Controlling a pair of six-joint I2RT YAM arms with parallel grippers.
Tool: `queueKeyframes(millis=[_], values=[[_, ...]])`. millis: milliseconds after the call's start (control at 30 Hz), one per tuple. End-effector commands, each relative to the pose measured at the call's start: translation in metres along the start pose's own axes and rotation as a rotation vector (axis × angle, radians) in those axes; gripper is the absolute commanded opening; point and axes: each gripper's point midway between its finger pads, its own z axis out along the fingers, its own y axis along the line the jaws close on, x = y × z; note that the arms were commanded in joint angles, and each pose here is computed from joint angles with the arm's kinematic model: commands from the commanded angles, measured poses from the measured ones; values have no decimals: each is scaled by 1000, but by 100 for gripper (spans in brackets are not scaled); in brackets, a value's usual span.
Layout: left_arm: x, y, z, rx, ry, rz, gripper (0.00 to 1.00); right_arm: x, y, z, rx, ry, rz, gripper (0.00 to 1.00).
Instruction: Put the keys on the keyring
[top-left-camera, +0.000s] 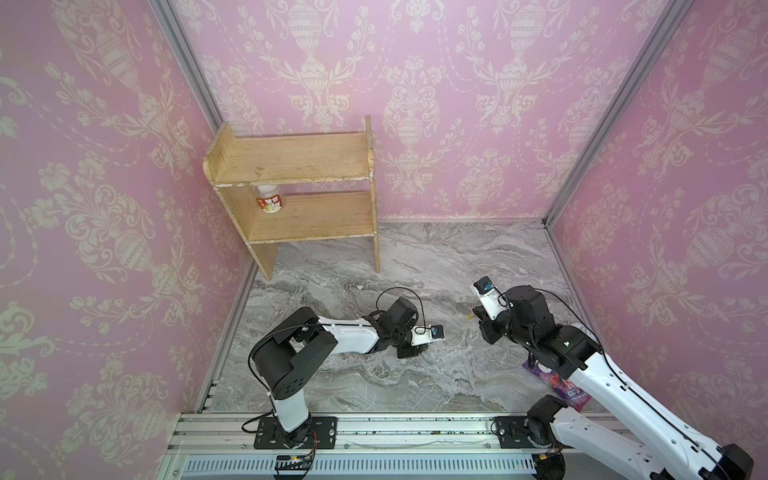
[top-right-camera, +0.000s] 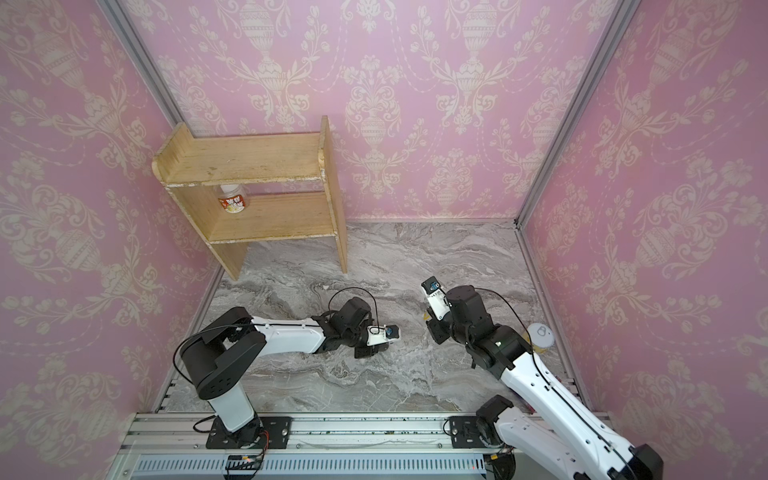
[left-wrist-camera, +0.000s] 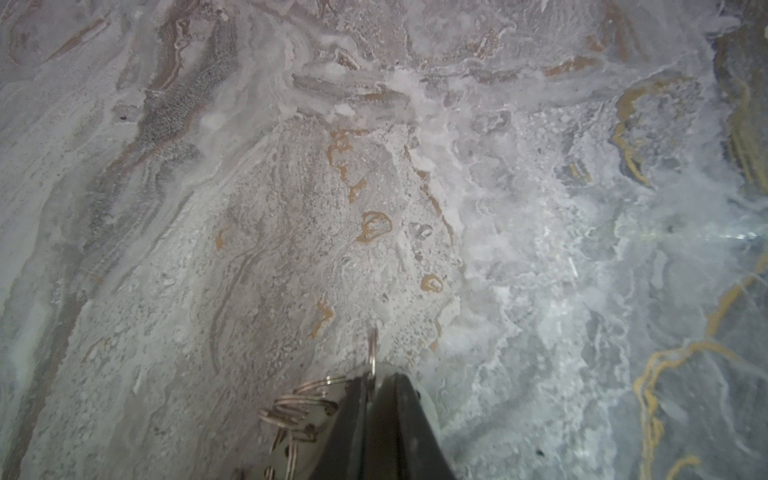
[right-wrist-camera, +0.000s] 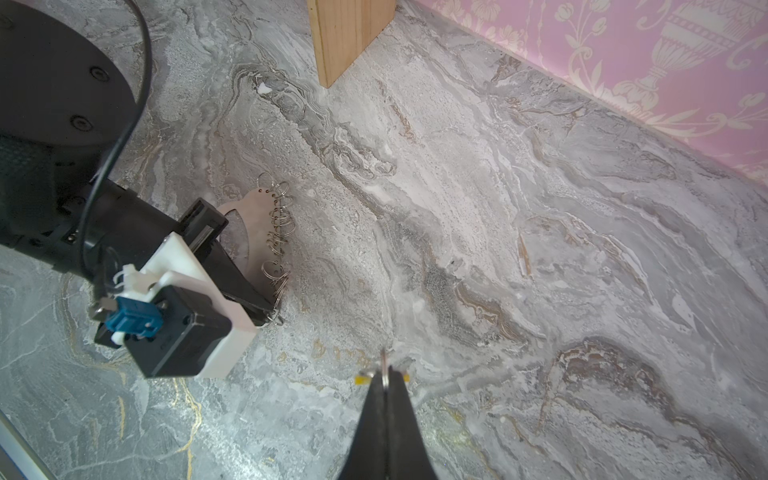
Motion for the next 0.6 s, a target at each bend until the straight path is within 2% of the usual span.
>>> queueKeyframes(millis=[0, 300, 567], values=[[0, 4, -5, -19, 10, -31, 15, -11, -2, -8, 1, -48, 20, 0], [2, 4, 0, -14, 17, -43, 13, -13, -2, -10, -1, -54, 22, 0], [-10, 12, -1, -29, -14, -60, 4, -10, 0, -7, -9, -51, 37, 0]])
